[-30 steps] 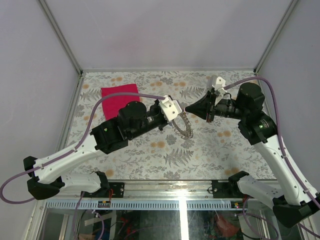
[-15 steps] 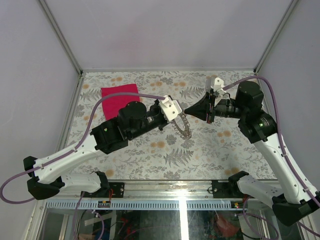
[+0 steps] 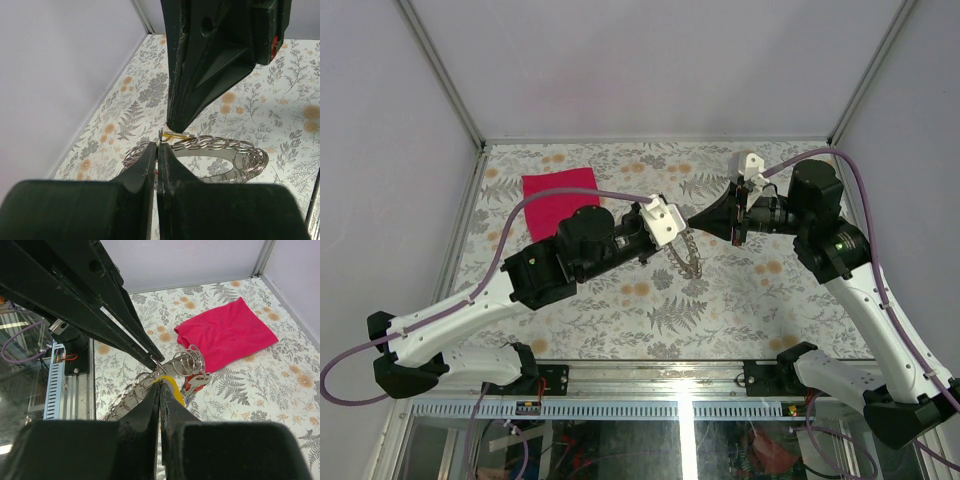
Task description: Put the keys on the keyring
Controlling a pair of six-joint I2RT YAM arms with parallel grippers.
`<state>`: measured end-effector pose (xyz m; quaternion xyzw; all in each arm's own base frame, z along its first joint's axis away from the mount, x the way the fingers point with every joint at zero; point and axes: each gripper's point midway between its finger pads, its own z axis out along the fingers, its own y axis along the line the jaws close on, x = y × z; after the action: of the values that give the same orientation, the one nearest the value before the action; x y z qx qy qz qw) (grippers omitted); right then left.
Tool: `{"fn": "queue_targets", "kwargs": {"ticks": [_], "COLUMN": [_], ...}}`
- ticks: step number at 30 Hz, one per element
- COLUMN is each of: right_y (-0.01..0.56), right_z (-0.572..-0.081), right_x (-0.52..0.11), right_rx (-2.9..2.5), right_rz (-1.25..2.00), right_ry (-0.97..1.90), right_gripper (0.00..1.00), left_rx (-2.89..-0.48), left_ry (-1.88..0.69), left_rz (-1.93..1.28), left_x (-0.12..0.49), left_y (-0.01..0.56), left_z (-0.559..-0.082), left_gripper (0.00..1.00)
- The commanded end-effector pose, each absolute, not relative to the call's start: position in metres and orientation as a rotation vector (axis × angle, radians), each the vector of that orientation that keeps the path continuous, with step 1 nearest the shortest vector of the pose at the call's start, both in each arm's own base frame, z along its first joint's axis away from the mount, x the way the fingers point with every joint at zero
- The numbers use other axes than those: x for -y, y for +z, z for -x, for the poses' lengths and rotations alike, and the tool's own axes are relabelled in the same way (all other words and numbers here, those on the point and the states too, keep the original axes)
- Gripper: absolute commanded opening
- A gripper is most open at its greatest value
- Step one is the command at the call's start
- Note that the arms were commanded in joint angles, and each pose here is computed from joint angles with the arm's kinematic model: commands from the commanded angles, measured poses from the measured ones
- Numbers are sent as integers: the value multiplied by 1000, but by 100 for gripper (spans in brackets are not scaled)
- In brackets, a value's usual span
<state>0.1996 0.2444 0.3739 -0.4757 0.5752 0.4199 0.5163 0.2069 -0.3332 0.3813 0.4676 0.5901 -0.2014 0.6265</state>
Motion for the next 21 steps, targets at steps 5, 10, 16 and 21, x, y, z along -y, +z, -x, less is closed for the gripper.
{"fn": "queue_targets", "kwargs": {"ticks": [5, 10, 16, 21], "right_y": [390, 386, 382, 379], "right_z": [-207, -213, -217, -217], "right_x": [-245, -244, -243, -244], "right_rx": [-1353, -1387, -1422, -1437], "right_rz": [1102, 1074, 1056, 1055], "right_ry": [965, 949, 946, 957], "right_gripper": [0, 0, 0, 0], "left_rx": [-1245, -1240, -1238, -1232], "left_ry": [-485, -487, -492, -499], "left_rz": [-977, -977, -980, -986], "left_x": [329, 329, 330, 331], "left_y": [429, 430, 430, 431], "left_z": [-204, -203, -202, -200], "left_gripper": [0, 0, 0, 0]}}
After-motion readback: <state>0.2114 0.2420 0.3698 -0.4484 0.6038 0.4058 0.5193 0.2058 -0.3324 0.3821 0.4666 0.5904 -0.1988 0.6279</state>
